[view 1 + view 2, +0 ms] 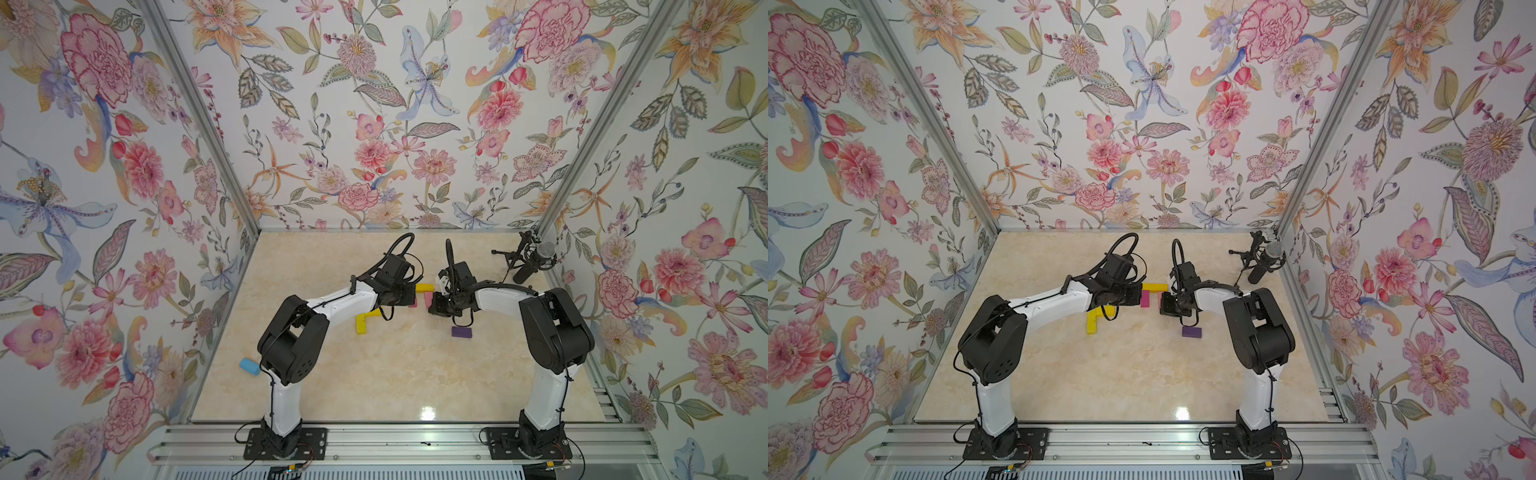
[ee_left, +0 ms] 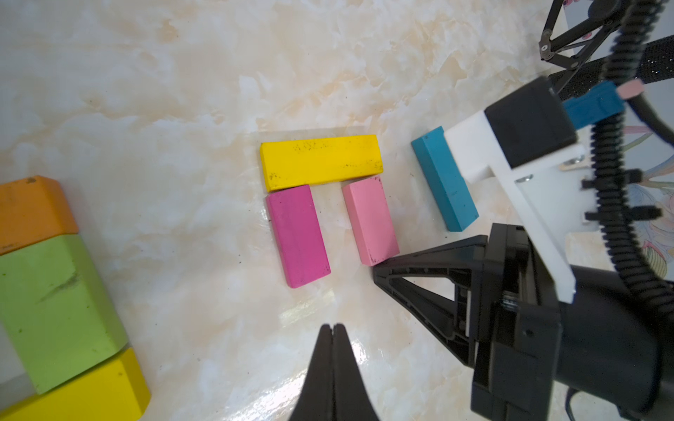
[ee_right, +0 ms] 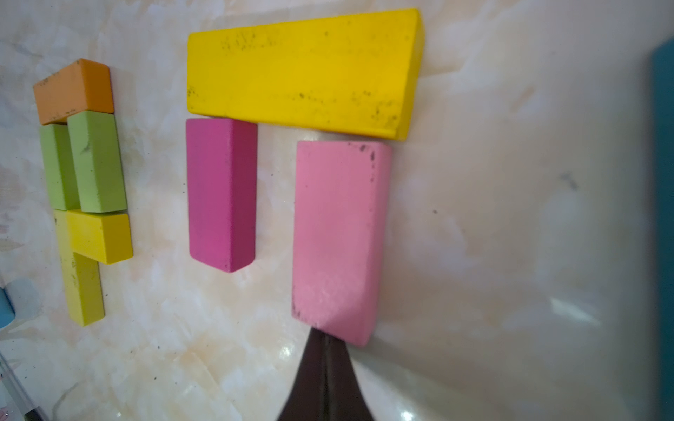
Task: Assemble the letter p with building blocks
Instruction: Assemble the building block at the center of the board.
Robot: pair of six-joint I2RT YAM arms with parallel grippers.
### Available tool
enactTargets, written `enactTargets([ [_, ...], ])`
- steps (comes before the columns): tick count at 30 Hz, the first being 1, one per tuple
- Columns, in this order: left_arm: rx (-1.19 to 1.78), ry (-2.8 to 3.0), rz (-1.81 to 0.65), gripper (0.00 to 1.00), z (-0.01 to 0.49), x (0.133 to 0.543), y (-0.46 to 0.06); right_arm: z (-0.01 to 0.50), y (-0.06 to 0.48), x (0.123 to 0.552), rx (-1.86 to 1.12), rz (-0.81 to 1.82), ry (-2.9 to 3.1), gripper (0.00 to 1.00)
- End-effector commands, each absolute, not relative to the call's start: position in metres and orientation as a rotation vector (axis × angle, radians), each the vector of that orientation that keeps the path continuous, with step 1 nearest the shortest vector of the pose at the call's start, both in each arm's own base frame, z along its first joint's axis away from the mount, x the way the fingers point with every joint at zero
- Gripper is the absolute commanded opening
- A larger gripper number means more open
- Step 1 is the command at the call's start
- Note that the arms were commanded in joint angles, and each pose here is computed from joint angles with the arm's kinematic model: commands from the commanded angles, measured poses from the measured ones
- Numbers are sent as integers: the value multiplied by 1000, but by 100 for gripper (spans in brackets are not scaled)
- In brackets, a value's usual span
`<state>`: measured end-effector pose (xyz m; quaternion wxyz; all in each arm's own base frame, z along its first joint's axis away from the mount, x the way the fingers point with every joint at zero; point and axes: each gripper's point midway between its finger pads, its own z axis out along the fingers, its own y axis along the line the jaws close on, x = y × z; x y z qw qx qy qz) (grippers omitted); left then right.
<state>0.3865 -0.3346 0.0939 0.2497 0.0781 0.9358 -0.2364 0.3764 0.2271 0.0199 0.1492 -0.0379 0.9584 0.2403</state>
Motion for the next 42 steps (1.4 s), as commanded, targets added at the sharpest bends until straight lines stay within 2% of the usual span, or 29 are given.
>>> enactTargets([
  [1,237,2531,-652,0,100,387,-331,7,225,368,-85,650,2819,0],
  [27,250,2541,-655,0,96,385,-331,4,225,369,-86,633,2827,0],
  [35,240,2535,-663,0,99,385,-330,48,226,367,-130,660,2731,0],
  [36,240,2530,-671,0,101,385,-331,56,223,365,-137,651,2715,3],
  [39,247,2514,-697,0,107,384,-334,78,210,360,-159,583,2682,26],
  [41,258,2512,-716,0,108,384,-336,86,193,355,-161,500,2685,48],
  [42,263,2512,-730,3,107,384,-337,88,185,355,-157,459,2688,55],
])
